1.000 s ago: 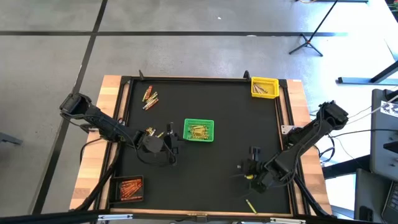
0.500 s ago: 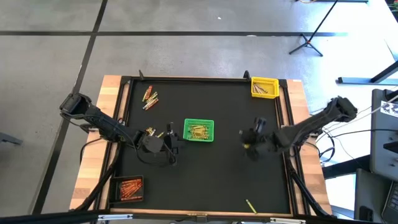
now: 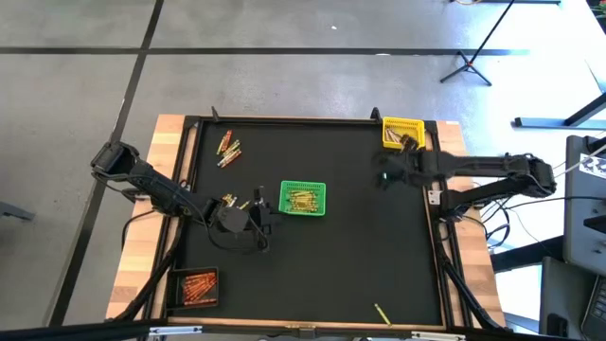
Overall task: Sort crayons
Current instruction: Put the black crayon into the yellow bin
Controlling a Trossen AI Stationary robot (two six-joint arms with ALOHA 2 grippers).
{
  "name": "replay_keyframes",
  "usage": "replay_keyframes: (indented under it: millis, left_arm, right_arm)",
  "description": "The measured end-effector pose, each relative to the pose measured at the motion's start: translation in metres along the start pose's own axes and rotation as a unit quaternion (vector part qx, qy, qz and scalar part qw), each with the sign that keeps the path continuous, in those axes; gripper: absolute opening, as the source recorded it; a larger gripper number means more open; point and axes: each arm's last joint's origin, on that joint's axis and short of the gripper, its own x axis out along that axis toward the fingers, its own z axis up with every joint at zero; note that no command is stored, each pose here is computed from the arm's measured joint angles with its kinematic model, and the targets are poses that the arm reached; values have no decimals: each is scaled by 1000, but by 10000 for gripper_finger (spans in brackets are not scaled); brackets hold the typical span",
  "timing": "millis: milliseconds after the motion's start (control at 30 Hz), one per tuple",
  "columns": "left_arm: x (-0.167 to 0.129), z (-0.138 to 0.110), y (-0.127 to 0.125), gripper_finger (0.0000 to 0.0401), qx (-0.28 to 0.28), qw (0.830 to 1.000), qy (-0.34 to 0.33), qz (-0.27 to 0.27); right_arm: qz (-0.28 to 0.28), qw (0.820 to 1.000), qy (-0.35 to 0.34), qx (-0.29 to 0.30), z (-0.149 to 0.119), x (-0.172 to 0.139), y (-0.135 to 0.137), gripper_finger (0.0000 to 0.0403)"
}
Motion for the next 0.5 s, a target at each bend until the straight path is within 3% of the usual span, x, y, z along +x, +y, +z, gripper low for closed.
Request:
replay_keyframes:
  millis: [300, 500]
  left_arm:
    - [-1, 0, -2, 88, 0, 1000, -1, -4]
    - [-5, 0, -8, 88, 2, 1000, -3, -16]
  right_arm:
    - [-13, 996, 14, 92, 11, 41, -58, 14]
    - [-30, 989, 22, 140, -3, 68, -81, 14]
